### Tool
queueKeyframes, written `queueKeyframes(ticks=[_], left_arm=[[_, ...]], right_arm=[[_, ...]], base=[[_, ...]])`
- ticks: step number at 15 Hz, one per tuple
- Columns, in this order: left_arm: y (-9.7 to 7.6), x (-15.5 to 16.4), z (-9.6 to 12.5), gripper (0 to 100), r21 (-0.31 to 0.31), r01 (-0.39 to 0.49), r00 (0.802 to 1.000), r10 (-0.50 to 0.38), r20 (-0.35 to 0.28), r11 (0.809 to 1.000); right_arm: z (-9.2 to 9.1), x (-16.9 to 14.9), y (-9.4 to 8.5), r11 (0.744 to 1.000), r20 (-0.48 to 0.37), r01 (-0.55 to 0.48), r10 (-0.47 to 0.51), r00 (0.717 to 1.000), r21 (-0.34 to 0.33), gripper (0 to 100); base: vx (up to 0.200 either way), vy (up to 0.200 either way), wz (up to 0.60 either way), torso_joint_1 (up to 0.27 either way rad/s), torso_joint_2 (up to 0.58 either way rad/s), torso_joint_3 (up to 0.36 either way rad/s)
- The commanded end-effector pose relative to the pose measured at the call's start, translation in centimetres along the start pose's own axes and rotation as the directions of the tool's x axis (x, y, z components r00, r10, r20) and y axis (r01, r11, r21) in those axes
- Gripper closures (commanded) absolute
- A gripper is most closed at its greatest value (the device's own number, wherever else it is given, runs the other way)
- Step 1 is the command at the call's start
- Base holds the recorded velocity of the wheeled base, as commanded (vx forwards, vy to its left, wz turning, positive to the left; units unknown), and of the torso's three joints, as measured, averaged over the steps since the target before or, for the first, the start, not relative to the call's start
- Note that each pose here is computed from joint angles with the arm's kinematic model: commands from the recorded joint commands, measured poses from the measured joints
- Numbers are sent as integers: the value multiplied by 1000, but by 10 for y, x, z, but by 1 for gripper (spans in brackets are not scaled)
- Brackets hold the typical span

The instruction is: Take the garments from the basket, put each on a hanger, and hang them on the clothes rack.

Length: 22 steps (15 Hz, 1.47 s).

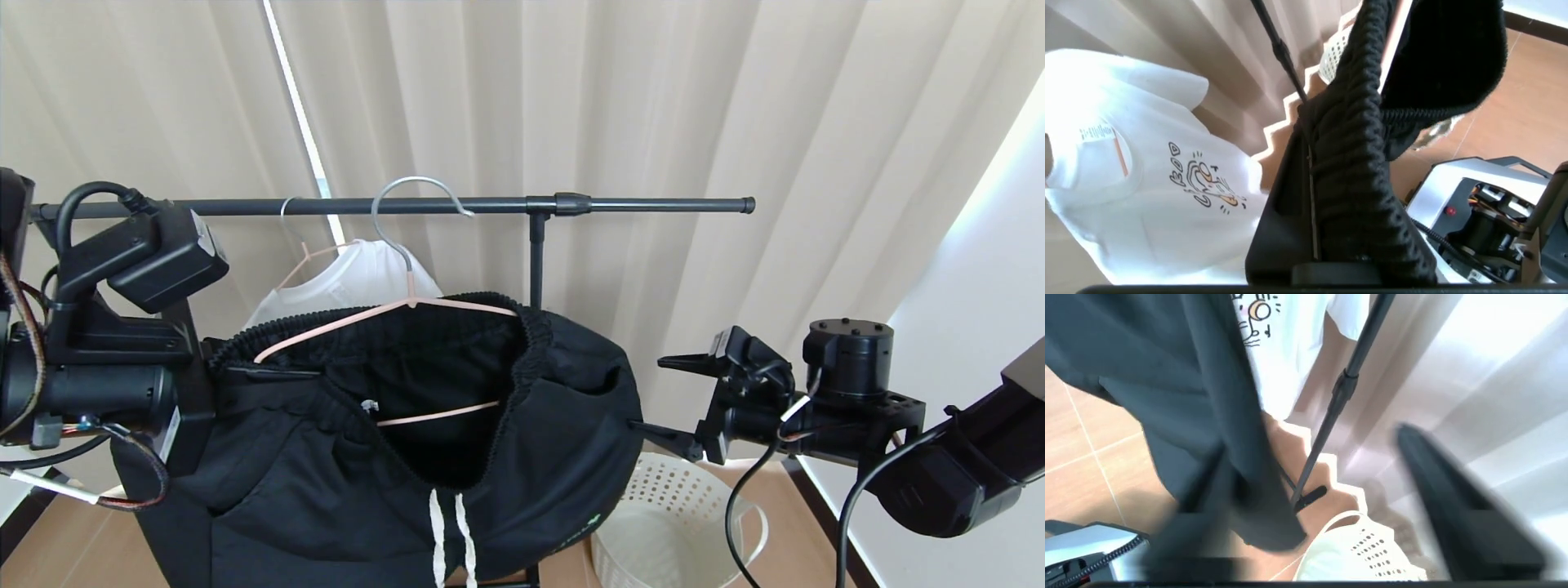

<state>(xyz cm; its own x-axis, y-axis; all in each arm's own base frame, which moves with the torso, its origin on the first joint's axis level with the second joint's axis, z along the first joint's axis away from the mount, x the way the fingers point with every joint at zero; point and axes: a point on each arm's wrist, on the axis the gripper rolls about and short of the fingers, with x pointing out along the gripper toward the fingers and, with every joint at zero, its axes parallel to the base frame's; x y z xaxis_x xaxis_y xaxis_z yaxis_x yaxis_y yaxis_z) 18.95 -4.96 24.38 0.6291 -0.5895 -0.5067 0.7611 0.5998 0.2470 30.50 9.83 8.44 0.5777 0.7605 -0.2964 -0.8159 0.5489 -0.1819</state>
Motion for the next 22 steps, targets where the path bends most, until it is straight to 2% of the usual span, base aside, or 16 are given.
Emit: queueKeyframes(ticks=[1, 7, 12, 14, 19, 22], left_arm=[[8, 7, -11, 100, -44, -9, 999, 7, -47, 999], [24, 19, -35, 100, -168, -72, 994, 56, -99, 983], [36, 28, -44, 100, -258, -103, 989, 72, -128, 961], [41, 31, -45, 100, -281, -146, 982, 104, -157, 948], [51, 44, -47, 100, -309, -230, 967, 180, -181, 923], [52, 47, -49, 100, -327, -233, 966, 180, -186, 916]], right_arm=[[17, -6, 6, 999, 43, -3, 5, 999, -35, 0], [37, -11, 25, 997, 86, -40, 46, 995, -73, 0], [39, -13, 29, 997, 85, -29, 35, 996, -67, 0], [39, -13, 29, 997, 84, -30, 35, 996, -66, 0], [38, -12, 29, 997, 81, -29, 35, 996, -65, 0], [38, -12, 29, 997, 81, -29, 35, 996, -65, 0]], base=[[0, 0, 0, 0, 0, 0], [0, 0, 0, 0, 0, 0], [0, 0, 0, 0, 0, 0], [0, 0, 0, 0, 0, 0], [0, 0, 0, 0, 0, 0], [0, 0, 0, 0, 0, 0]])
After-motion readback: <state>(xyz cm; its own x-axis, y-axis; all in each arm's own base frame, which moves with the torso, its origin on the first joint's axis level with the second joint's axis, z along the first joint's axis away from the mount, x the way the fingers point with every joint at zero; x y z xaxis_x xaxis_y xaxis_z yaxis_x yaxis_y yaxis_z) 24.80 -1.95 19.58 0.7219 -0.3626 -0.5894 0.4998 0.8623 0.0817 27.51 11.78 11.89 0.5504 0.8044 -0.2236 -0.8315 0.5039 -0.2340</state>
